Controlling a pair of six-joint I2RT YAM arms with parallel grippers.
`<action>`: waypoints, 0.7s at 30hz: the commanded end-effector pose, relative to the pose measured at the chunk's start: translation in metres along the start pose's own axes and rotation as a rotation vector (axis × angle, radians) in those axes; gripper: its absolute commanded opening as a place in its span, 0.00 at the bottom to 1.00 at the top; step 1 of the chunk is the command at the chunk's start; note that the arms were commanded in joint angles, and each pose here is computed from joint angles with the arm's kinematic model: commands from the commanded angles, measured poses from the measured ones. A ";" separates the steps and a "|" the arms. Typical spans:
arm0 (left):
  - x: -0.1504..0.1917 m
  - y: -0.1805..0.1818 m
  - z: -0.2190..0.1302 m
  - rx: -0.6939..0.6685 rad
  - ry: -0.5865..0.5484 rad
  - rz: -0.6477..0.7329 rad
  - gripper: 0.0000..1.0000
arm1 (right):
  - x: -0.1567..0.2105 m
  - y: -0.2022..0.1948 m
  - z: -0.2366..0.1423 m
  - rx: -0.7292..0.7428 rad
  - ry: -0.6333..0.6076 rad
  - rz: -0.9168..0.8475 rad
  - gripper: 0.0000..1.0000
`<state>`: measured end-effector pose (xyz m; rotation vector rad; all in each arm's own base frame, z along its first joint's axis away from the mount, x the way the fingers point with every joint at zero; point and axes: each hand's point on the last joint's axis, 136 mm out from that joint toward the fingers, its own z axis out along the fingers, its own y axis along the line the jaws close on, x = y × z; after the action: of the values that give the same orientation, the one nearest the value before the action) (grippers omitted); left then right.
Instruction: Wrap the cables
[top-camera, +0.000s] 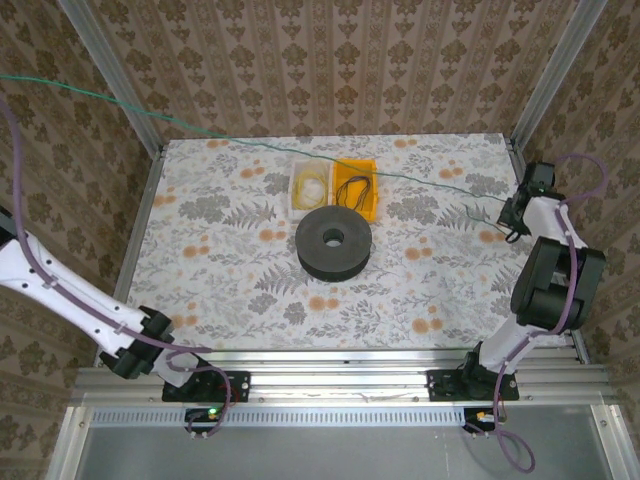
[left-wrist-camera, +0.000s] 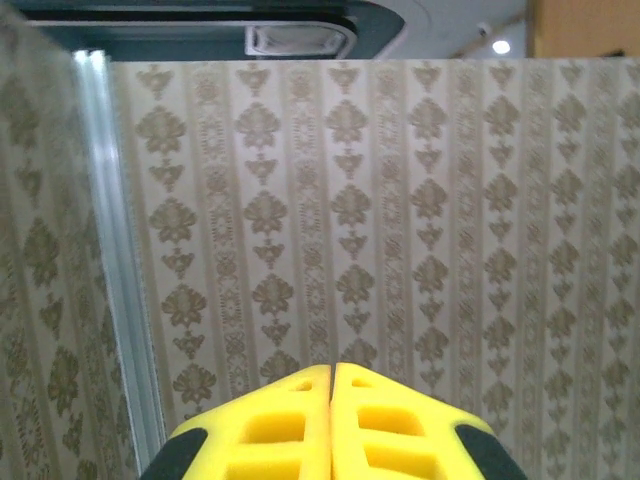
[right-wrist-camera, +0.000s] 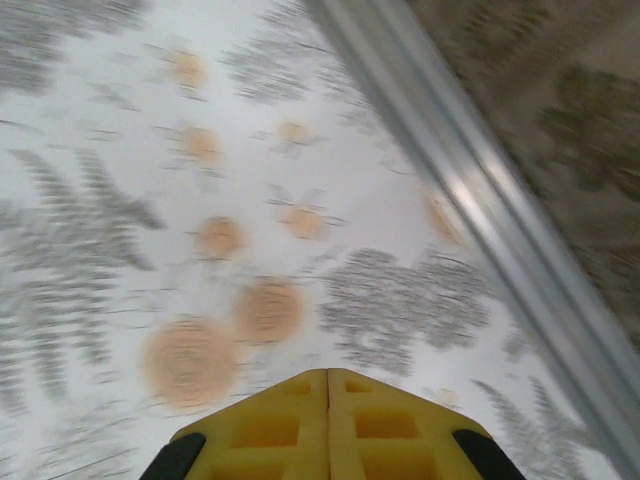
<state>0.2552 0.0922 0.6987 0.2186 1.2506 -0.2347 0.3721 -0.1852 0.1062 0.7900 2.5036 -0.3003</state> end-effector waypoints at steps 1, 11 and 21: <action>0.030 0.039 0.021 -0.102 -0.040 -0.054 0.00 | -0.022 0.054 -0.027 -0.265 -0.133 -0.041 0.00; 0.139 -0.052 0.063 0.137 0.151 -0.169 0.00 | 0.001 0.143 -0.069 -0.595 -0.095 -0.189 0.00; 0.183 -0.104 0.080 0.243 0.242 -0.198 0.00 | 0.006 0.141 -0.057 -0.402 -0.115 -0.276 0.05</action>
<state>0.3435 -0.0413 0.5600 0.3451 1.4497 -0.5835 0.4285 -0.0326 0.1410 0.2579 2.4324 0.2371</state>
